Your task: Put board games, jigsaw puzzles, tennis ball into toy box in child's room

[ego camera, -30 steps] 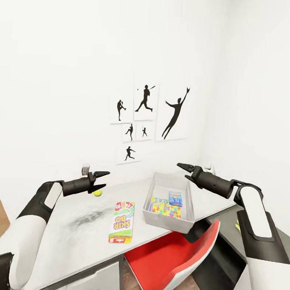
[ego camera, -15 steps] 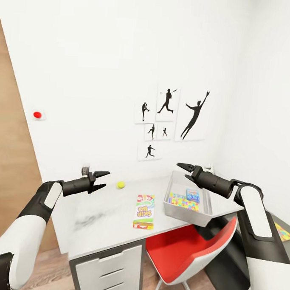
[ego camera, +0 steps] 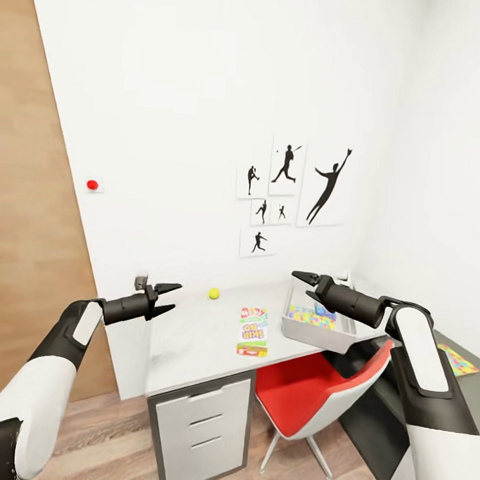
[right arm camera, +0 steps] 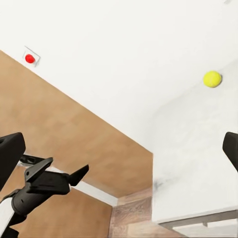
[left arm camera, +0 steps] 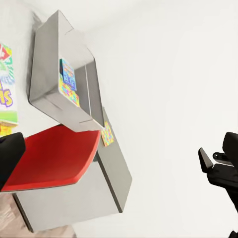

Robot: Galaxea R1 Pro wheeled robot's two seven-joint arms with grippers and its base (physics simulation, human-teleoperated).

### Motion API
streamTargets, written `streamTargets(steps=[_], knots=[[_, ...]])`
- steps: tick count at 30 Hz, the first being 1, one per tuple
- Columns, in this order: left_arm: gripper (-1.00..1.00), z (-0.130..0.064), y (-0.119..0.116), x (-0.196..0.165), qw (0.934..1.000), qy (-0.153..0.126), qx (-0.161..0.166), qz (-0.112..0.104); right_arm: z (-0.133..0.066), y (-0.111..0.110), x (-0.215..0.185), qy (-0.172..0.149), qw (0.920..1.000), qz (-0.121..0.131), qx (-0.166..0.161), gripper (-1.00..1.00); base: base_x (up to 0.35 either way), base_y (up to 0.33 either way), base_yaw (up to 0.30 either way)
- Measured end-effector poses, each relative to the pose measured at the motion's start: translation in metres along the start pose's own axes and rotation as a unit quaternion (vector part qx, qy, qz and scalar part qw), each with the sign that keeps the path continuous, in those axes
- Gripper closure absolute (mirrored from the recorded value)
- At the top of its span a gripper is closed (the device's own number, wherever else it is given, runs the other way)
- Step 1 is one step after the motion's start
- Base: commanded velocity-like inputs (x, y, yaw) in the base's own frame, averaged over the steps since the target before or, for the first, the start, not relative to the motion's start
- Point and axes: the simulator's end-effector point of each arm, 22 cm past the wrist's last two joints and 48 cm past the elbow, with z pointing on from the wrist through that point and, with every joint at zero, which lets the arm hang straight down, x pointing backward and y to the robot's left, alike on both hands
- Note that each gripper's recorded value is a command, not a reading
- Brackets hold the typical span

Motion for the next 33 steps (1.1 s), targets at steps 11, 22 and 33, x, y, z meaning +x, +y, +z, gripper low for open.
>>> streamTargets(steps=[11, 22, 33], knots=[[-1.0, 0.0, 0.007, 0.0, 1.0, 0.001, -0.004, -0.004, 0.003, -0.005, 0.002, 0.003, 1.0, 0.002, 0.003, -1.0, -0.271, 0.166, 0.0], [-1.0, -0.005, 0.01, -0.004, 1.0, -0.002, -0.008, -0.002, 0.009, -0.001, 0.012, 0.015, 0.9999, -0.006, 0.003, -1.0, -0.256, 0.194, 0.0], [-1.0, -0.012, 0.012, -0.008, 0.9999, -0.006, -0.013, 0.001, 0.009, 0.001, 0.012, 0.015, 0.9999, -0.007, 0.004, -1.0, -0.064, 0.056, 0.056]])
